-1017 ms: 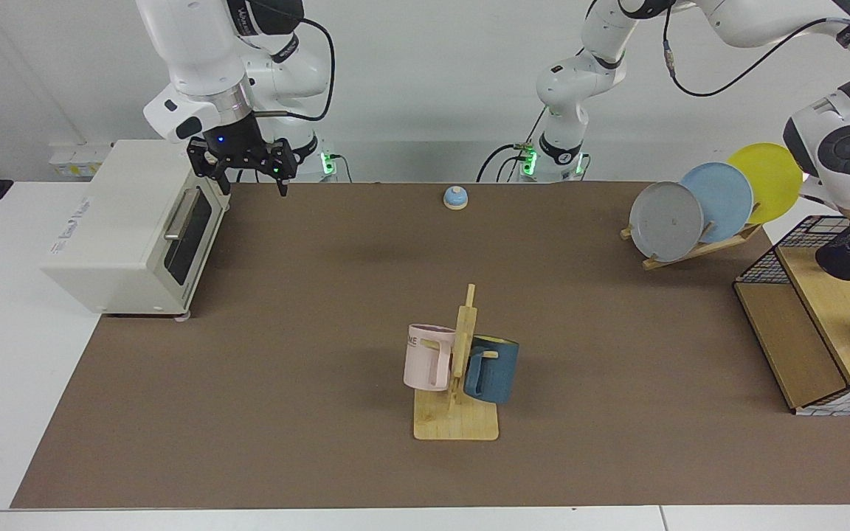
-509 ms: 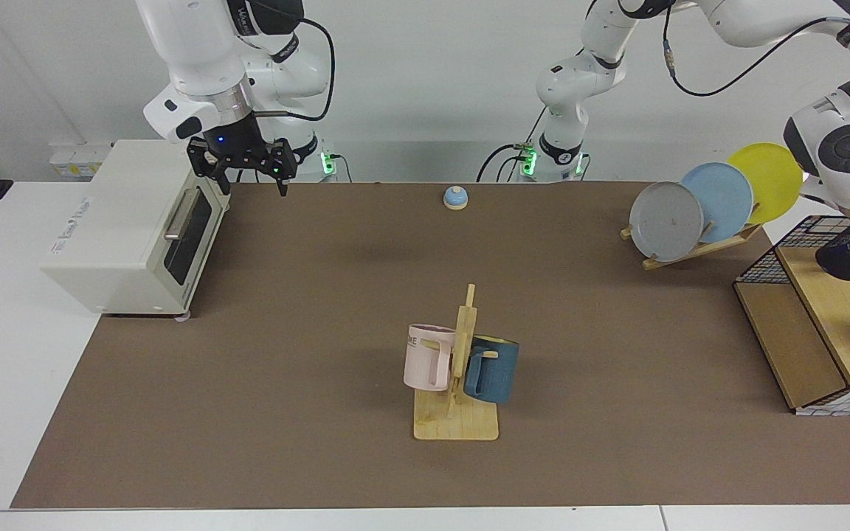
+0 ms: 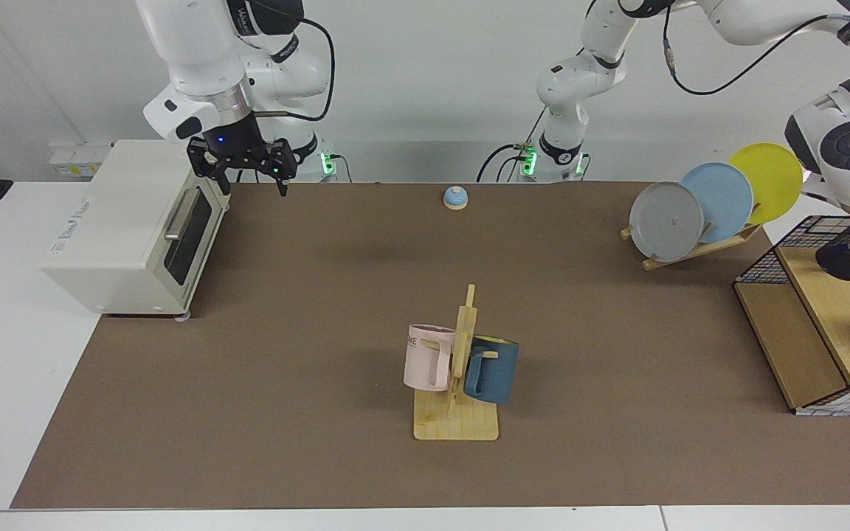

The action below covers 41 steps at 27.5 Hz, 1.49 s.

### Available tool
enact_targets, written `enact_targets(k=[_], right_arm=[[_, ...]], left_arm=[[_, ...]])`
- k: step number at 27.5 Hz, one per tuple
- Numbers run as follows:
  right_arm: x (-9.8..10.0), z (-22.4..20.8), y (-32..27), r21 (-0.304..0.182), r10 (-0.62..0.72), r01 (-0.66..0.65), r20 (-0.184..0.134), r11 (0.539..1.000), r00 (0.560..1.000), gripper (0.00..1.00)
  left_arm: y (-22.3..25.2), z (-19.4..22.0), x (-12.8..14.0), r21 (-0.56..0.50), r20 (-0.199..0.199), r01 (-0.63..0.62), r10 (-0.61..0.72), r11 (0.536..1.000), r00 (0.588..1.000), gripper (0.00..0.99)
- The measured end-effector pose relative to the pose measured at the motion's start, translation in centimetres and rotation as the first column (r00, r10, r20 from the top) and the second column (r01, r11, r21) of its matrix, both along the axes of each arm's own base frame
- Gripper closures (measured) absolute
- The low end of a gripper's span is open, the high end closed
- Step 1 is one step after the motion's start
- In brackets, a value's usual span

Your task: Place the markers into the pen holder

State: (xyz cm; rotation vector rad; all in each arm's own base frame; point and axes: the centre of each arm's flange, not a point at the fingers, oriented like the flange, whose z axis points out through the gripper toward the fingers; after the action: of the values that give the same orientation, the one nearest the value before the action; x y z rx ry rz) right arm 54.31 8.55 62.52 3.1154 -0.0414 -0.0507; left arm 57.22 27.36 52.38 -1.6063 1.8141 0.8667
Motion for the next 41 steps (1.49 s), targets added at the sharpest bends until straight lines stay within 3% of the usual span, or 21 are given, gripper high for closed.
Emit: enact_targets(k=[16, 29, 34, 37, 38, 41], right_arm=[[0.0, 0.0, 0.0, 0.0, 0.0, 0.0, 0.0, 1.0, 1.0, 0.0], [0.0, 0.0, 0.0, 0.0, 0.0, 0.0, 0.0, 1.0, 1.0, 0.0], [0.0, 0.0, 0.0, 0.0, 0.0, 0.0, 0.0, 1.0, 1.0, 0.0], [0.0, 0.0, 0.0, 0.0, 0.0, 0.0, 0.0, 1.0, 1.0, 0.0], [0.0, 0.0, 0.0, 0.0, 0.0, 0.0, 0.0, 1.0, 1.0, 0.0], [0.0, 0.0, 0.0, 0.0, 0.0, 0.0, 0.0, 1.0, 1.0, 0.0]], left_arm=[[-2.1, 5.7, -1.5, -0.053, 0.115, -0.016, 0.022, 0.998, 0.993, 0.529], [-7.6, 11.4, -1.9, -0.258, 0.263, -0.035, 0.105, 0.965, 0.959, 0.471], [-10.5, 12.4, -2.3, -0.351, 0.286, -0.107, 0.215, 0.93, 0.934, 0.286], [-11.6, 12.1, -2.5, -0.435, 0.287, -0.165, 0.309, 0.885, 0.907, 0.26], [-11.9, 12.1, -2.6, -0.462, 0.286, -0.185, 0.343, 0.867, 0.895, 0.181], [-12.8, 12.0, -2.7, -0.524, 0.281, -0.229, 0.42, 0.82, 0.863, 0.119]])
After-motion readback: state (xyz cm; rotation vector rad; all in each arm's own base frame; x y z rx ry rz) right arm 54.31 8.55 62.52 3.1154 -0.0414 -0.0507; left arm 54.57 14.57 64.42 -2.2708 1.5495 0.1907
